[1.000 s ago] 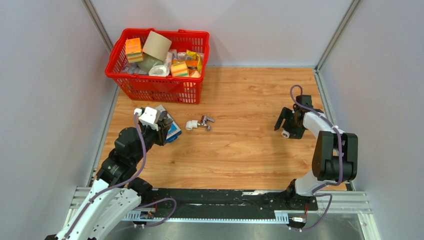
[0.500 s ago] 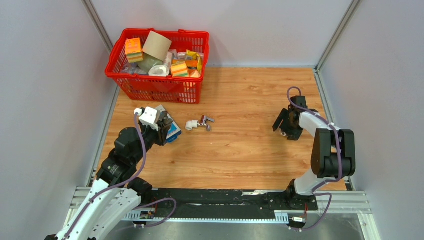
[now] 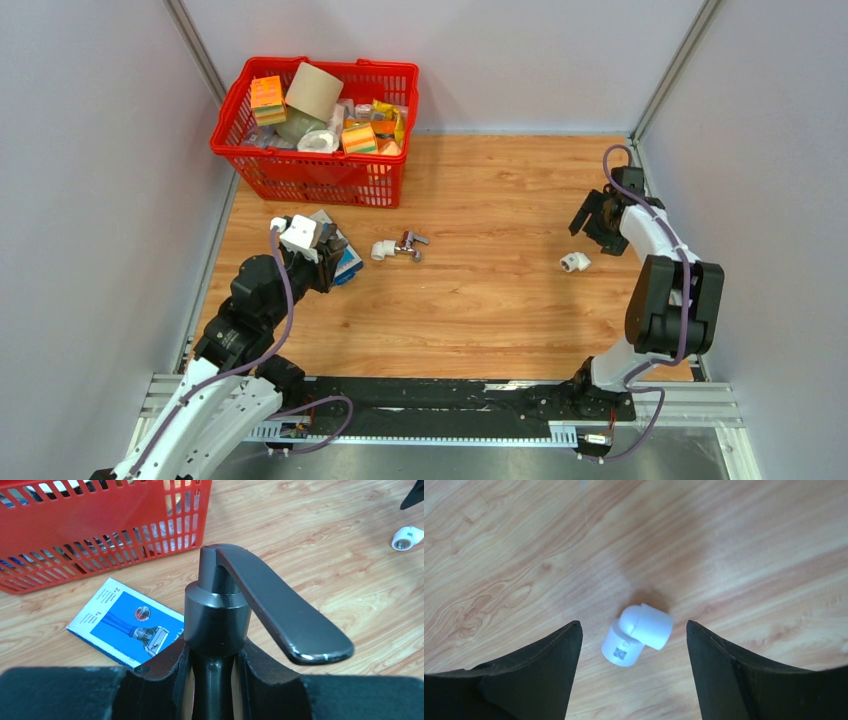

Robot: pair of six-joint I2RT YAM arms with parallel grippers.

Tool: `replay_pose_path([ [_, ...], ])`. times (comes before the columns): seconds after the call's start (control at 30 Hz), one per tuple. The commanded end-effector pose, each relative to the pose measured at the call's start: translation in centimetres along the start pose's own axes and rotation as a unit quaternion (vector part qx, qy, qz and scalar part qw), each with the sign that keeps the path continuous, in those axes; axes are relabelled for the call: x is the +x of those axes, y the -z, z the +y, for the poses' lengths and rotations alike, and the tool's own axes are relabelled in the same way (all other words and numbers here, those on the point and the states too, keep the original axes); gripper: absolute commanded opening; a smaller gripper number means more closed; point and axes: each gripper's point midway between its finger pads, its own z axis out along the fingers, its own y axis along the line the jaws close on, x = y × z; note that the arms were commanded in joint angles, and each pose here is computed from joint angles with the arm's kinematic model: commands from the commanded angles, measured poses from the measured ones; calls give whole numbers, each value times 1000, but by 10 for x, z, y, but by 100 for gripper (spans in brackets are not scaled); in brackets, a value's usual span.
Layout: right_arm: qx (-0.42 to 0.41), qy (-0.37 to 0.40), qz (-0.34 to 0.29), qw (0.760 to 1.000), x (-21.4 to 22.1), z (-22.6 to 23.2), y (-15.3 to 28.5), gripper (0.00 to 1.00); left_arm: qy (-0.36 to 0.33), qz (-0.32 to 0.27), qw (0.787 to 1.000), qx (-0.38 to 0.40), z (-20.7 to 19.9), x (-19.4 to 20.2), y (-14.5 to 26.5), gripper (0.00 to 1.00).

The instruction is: Install the water faucets

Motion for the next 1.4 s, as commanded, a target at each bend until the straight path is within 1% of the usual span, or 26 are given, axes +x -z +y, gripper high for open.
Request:
replay_pose_path([
  [0.0, -23, 42, 32, 998, 1, 10, -13, 78, -6, -30, 1000, 4, -1, -15, 1, 0],
  [0.23, -29, 35, 72, 996, 27, 5, -27, 77, -7, -32, 999, 7, -2, -16, 2, 0],
  [0.33, -55, 26, 79, 995, 40, 13, -19, 74, -7, -32, 999, 9, -2, -16, 2, 0],
  [0.5, -107, 21, 102, 989, 72, 27, -2, 75, -7, -32, 999, 12, -4, -16, 1, 0],
  [0.57, -109, 24, 94, 989, 73, 27, 3, 75, -7, -33, 999, 13, -4, -17, 2, 0],
  [0.67, -93, 32, 55, 994, 61, 20, 10, 78, -7, -32, 999, 15, -4, -16, 1, 0],
  [0.8, -117, 45, 40, 991, 62, 26, 21, 85, -6, -32, 999, 17, -5, -16, 1, 0],
  [0.97, -96, 54, 26, 994, 65, 14, 24, 90, -5, -31, 999, 20, -6, -15, 0, 0],
  [1.03, -97, 56, 37, 993, 71, 13, 21, 90, -5, -30, 999, 22, -7, -15, 0, 0],
  [1.17, -111, 54, 60, 990, 81, 18, 15, 86, -6, -29, 999, 22, -7, -14, -1, 0],
  [1.3, -151, 54, 66, 985, 85, 33, 17, 80, -6, -27, 999, 22, -7, -13, -1, 0],
  [1.37, -160, 57, 70, 983, 88, 40, 19, 80, -7, -27, 999, 21, -7, -14, -2, 0],
])
